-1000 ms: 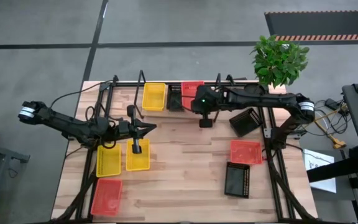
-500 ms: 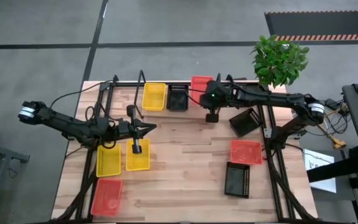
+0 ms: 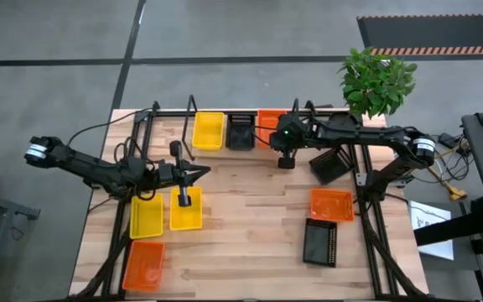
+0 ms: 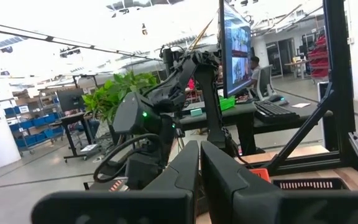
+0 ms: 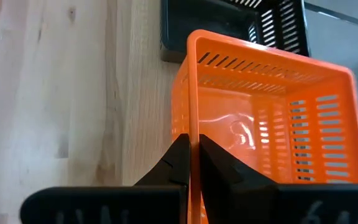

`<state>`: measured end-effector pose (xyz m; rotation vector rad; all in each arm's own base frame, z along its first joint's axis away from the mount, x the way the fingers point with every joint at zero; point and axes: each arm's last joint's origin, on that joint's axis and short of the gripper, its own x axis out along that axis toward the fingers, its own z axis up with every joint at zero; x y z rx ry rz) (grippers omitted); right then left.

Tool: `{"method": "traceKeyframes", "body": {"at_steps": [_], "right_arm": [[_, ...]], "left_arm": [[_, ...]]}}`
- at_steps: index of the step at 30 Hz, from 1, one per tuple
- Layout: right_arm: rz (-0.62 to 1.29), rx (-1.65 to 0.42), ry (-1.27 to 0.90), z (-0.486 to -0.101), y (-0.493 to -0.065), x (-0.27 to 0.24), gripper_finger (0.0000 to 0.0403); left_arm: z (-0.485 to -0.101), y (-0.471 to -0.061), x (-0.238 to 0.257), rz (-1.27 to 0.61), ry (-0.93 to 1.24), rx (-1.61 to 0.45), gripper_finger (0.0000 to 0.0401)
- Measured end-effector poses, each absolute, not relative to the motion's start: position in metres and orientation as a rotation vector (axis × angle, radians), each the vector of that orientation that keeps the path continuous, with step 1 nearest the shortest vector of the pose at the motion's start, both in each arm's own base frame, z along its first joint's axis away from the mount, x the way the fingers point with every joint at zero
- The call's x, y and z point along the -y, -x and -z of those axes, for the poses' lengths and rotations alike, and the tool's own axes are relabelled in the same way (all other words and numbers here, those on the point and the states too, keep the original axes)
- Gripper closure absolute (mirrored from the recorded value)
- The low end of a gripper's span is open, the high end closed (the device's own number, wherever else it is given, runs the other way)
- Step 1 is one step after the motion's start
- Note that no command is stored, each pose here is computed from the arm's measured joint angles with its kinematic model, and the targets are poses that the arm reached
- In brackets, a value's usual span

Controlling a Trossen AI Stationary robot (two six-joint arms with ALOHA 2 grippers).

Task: Stack baskets on shelf by color
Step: Put the middle orange bin on the shelf

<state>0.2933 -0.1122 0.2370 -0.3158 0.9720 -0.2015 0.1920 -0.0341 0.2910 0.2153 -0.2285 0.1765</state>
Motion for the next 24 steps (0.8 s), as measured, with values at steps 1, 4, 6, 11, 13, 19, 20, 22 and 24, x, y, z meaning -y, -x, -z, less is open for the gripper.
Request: {"method": "traceKeyframes", "body": {"at_steps": [1, 4, 6, 11, 13, 19, 20, 22, 24], "right_arm": [[0.201, -0.972, 0.317, -0.2368, -0.2932, 0.1122, 0.0392], [0.202, -0.971, 0.317, -0.2373, -0.2934, 0.1122, 0.0392], [0.202, -0.969, 0.317, -0.2379, -0.2937, 0.1123, 0.0392], [0.204, -0.969, 0.314, -0.2381, -0.2937, 0.1124, 0.0392], [0.204, -0.970, 0.315, -0.2376, -0.2935, 0.1123, 0.0392], [0.213, -0.973, 0.313, -0.2372, -0.2933, 0.1125, 0.0373], [0.214, -0.973, 0.313, -0.2372, -0.2933, 0.1125, 0.0366], [0.222, -0.974, 0.307, -0.2372, -0.2932, 0.1126, 0.0354], [0.238, -0.976, 0.302, -0.2373, -0.2931, 0.1129, 0.0341]], "left_arm": [[-0.2909, -0.1920, 0.0341, -0.176, -0.216, 0.228, 0.0400], [-0.2909, -0.1920, 0.0341, -0.176, -0.216, 0.228, 0.0400], [-0.2909, -0.1920, 0.0341, -0.176, -0.216, 0.228, 0.0400], [-0.2910, -0.1920, 0.0341, -0.176, -0.216, 0.228, 0.0400], [-0.2910, -0.1920, 0.0341, -0.176, -0.216, 0.228, 0.0400], [-0.2910, -0.1920, 0.0341, -0.176, -0.216, 0.228, 0.0400], [-0.2910, -0.1919, 0.0340, -0.177, -0.216, 0.228, 0.0400], [-0.2910, -0.1919, 0.0341, -0.176, -0.216, 0.228, 0.0400], [-0.2910, -0.1919, 0.0340, -0.177, -0.216, 0.228, 0.0400]]}}
